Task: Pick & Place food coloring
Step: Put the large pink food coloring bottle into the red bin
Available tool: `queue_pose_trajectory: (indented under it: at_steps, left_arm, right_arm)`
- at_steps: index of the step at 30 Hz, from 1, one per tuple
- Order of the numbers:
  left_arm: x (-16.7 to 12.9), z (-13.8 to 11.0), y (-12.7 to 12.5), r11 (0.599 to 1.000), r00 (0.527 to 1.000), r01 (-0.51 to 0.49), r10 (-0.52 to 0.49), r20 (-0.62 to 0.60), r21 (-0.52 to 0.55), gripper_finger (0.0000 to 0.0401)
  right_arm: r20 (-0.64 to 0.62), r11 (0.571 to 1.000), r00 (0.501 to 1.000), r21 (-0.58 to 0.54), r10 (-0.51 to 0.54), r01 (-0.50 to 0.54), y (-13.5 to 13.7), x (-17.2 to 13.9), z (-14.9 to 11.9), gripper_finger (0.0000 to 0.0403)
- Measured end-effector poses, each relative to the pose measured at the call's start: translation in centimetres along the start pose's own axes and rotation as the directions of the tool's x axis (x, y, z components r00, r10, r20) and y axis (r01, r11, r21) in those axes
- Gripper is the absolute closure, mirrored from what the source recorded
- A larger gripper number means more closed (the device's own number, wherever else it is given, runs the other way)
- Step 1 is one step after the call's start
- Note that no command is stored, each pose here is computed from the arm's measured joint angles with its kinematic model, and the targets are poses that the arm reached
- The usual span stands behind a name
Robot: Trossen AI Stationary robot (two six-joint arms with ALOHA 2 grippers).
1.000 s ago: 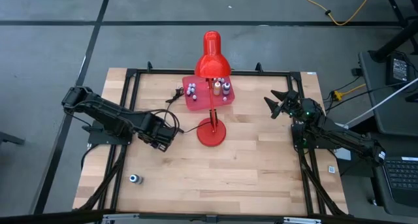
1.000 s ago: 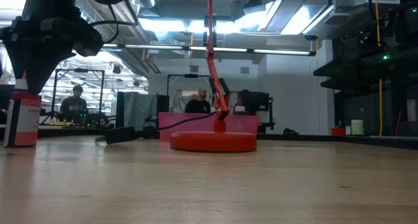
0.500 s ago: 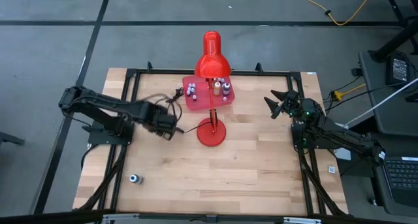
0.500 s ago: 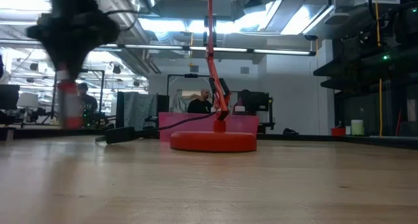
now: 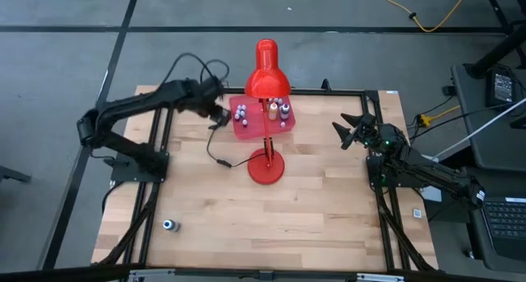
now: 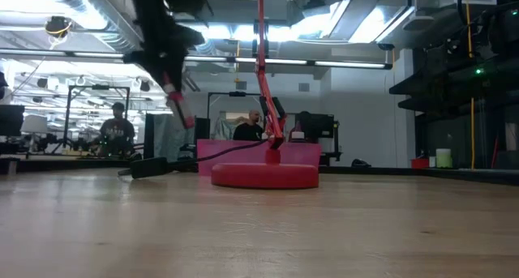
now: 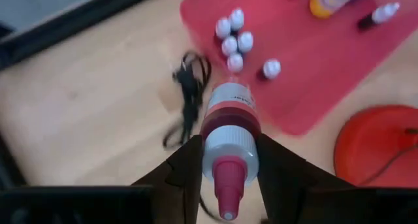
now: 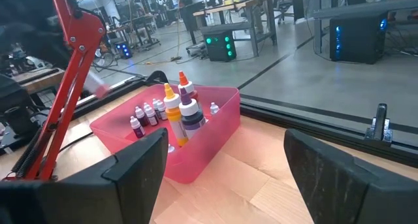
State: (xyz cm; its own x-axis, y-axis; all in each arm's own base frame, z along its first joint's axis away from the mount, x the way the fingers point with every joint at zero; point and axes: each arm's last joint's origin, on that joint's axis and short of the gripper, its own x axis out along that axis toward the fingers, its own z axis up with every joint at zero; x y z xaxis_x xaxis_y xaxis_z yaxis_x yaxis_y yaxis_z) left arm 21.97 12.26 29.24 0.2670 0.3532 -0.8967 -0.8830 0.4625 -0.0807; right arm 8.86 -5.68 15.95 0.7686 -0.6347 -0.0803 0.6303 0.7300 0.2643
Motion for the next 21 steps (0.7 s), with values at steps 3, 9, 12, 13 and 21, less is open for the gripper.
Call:
queue_pose_trajectory:
  at_steps: [3,9,12,13,21]
  left_arm:
    - [1.3,1.9,1.2,0.998,0.999,0.052,-0.052,0.014,0.025,0.0287]
    - [3.0,4.8,2.6,0.992,0.998,0.061,-0.062,0.006,0.114,0.0287]
    - [3.5,6.6,2.3,0.981,0.998,0.056,-0.059,0.013,0.186,0.0287]
    - [3.7,7.2,2.0,0.976,0.998,0.055,-0.060,0.014,0.209,0.0287]
    - [6.1,10.2,-0.5,0.932,0.997,0.082,-0.074,-0.036,0.352,0.0287]
  right_arm:
    - [0.000,1.000,1.000,0.001,0.000,0.000,0.0,0.0,0.0,0.0097]
    - [0.000,1.000,1.000,0.000,0.000,0.000,0.0,0.0,0.0,0.0097]
    - [0.000,1.000,1.000,0.001,0.000,0.000,0.0,0.0,0.0,0.0097]
    - [0.000,1.000,1.000,0.001,0.000,0.000,0.0,0.0,0.0,0.0097]
    - [0.000,1.000,1.000,0.001,0.000,0.000,0.0,0.0,0.0,0.0097]
